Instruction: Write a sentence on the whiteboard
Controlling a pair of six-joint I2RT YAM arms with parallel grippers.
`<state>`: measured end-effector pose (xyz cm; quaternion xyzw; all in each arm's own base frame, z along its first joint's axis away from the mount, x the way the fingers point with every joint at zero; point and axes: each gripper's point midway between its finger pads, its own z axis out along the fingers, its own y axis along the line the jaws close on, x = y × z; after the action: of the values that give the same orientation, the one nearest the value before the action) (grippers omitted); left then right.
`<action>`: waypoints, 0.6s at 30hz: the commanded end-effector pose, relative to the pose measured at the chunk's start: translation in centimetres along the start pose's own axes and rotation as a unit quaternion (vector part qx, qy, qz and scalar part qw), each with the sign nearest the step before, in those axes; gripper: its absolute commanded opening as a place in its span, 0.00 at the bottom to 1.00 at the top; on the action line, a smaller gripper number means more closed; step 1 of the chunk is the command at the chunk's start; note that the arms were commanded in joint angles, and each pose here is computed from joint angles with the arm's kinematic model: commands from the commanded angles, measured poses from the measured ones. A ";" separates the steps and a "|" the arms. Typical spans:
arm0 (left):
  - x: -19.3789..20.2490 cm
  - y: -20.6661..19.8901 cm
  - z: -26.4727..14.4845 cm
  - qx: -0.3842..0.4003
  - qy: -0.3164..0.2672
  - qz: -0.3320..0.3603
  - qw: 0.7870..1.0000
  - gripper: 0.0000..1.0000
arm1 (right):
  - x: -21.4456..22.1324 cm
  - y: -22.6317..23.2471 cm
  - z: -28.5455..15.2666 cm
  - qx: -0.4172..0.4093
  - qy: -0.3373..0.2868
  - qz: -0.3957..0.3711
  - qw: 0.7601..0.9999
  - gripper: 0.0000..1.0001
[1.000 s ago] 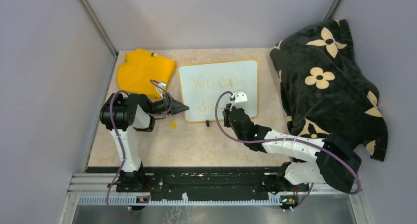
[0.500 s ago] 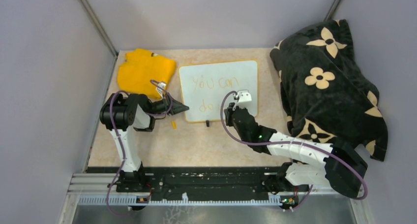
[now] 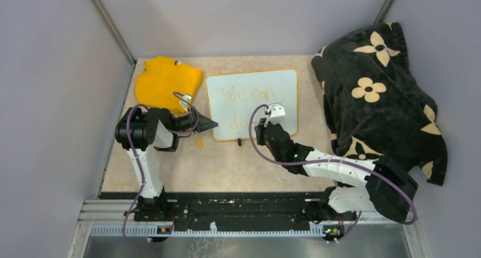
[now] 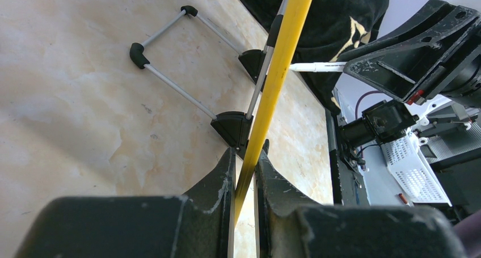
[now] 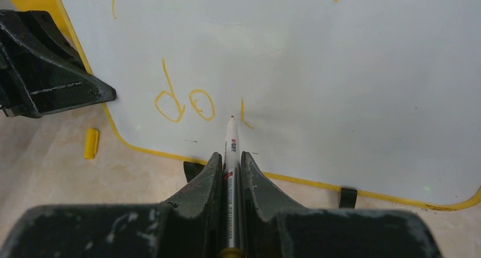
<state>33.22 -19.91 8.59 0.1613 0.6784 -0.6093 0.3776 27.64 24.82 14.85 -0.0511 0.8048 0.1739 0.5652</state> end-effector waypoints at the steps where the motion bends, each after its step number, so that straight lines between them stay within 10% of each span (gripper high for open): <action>1: -1.0 0.1 0.3 0.006 -0.029 0.047 0.998 0.00 | -3.5 1.8 0.6 -0.015 -0.041 0.031 0.999 0.00; 18: -1.0 0.1 0.3 0.006 -0.029 0.046 0.998 0.00 | -2.1 0.2 1.4 0.021 -0.028 0.034 0.999 0.00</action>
<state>33.22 -19.92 8.52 0.1610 0.6787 -0.6096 0.3767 28.35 24.85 14.41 -0.0381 0.8085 0.1657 0.5634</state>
